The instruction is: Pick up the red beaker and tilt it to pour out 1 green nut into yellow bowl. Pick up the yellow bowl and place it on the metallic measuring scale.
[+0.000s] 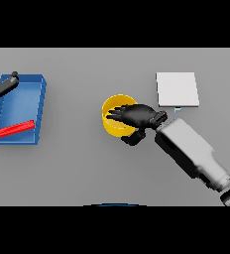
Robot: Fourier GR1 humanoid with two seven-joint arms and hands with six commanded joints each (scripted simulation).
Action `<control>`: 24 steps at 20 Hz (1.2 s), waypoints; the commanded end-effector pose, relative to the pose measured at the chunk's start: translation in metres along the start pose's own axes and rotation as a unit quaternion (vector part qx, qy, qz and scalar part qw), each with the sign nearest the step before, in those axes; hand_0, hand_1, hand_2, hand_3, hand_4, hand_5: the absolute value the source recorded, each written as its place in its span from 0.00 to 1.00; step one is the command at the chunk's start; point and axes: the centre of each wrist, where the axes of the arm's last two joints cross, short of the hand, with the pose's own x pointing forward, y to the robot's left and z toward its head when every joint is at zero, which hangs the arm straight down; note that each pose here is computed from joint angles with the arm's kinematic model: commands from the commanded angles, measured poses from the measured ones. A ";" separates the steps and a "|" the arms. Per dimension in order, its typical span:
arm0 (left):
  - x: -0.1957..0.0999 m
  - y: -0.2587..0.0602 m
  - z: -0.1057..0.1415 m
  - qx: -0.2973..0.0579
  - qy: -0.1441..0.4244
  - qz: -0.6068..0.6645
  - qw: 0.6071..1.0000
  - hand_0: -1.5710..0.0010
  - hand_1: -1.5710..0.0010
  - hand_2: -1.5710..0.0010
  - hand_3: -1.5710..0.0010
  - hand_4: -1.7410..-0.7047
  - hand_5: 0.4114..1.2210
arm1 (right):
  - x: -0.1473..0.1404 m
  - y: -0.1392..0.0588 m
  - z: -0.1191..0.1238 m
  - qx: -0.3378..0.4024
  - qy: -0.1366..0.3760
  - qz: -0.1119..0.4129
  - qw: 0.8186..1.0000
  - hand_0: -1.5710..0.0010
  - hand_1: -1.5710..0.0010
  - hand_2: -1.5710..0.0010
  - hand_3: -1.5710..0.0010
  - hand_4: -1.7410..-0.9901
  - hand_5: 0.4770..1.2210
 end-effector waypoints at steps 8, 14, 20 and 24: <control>-0.001 0.003 0.001 0.001 0.001 0.003 1.000 1.00 1.00 1.00 1.00 0.91 0.39 | -0.001 0.000 0.002 0.038 -0.005 0.009 0.999 0.28 0.30 0.31 0.45 0.18 0.86; 0.000 0.003 0.004 0.005 0.001 0.006 1.000 1.00 1.00 1.00 1.00 0.90 0.39 | 0.002 -0.006 0.004 0.042 0.006 0.005 0.999 0.07 0.08 0.12 0.25 0.05 0.96; -0.002 0.003 0.006 0.005 -0.002 0.001 1.000 1.00 1.00 1.00 1.00 0.91 0.39 | 0.001 -0.029 0.026 0.020 -0.011 0.000 1.000 0.02 0.02 0.06 0.19 0.01 0.99; 0.003 0.002 0.006 0.002 -0.002 -0.001 1.000 1.00 1.00 1.00 1.00 0.91 0.38 | 0.001 -0.054 0.049 0.004 0.010 0.018 1.000 0.01 0.01 0.03 0.14 0.02 1.00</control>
